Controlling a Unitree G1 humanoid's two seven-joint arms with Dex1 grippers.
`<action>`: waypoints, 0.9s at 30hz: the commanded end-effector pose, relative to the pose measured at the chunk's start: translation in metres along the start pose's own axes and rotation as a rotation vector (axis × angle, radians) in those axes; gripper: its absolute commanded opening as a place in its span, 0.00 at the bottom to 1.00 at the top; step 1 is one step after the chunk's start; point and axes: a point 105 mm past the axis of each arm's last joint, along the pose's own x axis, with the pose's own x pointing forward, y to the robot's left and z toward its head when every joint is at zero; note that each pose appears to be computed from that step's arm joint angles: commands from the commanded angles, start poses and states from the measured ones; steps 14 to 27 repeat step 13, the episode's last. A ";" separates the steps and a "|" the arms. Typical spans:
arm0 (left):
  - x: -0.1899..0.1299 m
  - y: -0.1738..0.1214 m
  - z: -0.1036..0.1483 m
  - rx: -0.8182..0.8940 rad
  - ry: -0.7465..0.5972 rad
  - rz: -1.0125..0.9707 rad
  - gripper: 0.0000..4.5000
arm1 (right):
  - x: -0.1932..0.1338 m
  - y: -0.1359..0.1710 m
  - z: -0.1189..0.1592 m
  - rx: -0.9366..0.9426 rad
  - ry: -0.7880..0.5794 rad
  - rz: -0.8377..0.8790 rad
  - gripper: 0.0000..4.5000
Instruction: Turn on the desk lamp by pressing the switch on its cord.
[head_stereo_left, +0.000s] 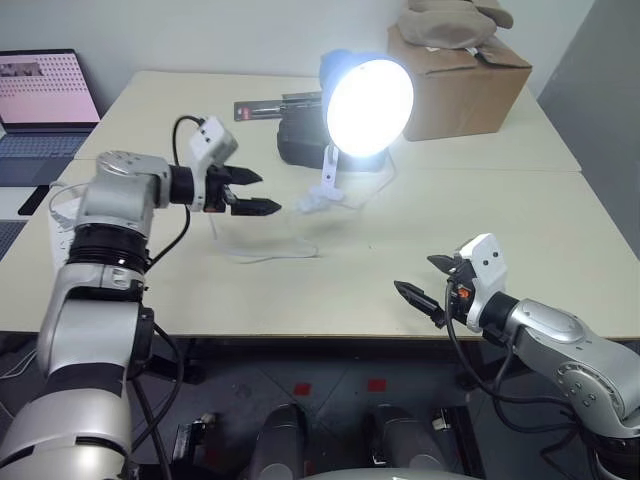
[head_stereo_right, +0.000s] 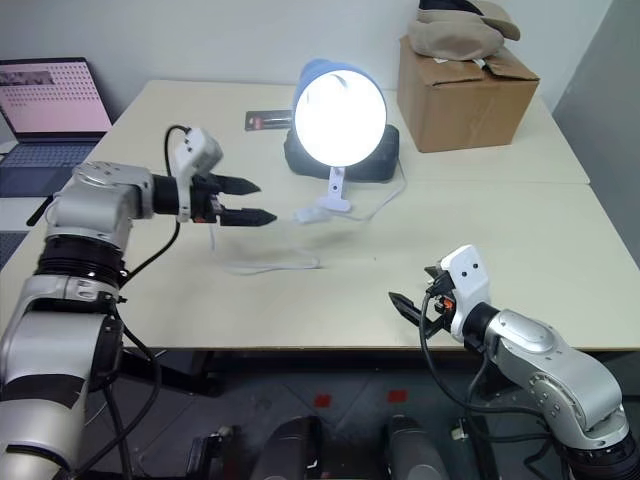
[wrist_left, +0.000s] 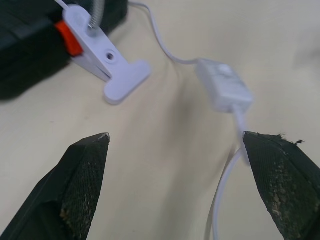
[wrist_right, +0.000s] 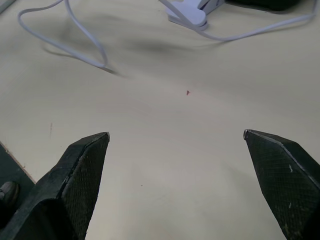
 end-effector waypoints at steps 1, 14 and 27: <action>-0.018 -0.010 0.003 0.002 -0.005 -0.037 0.99 | -0.003 0.001 0.014 -0.029 -0.045 0.019 1.00; -0.041 -0.019 -0.033 0.062 0.122 0.017 0.99 | -0.014 -0.001 0.008 -0.045 0.001 0.060 1.00; -0.041 -0.019 -0.033 0.062 0.122 0.017 0.99 | -0.014 -0.001 0.008 -0.045 0.001 0.060 1.00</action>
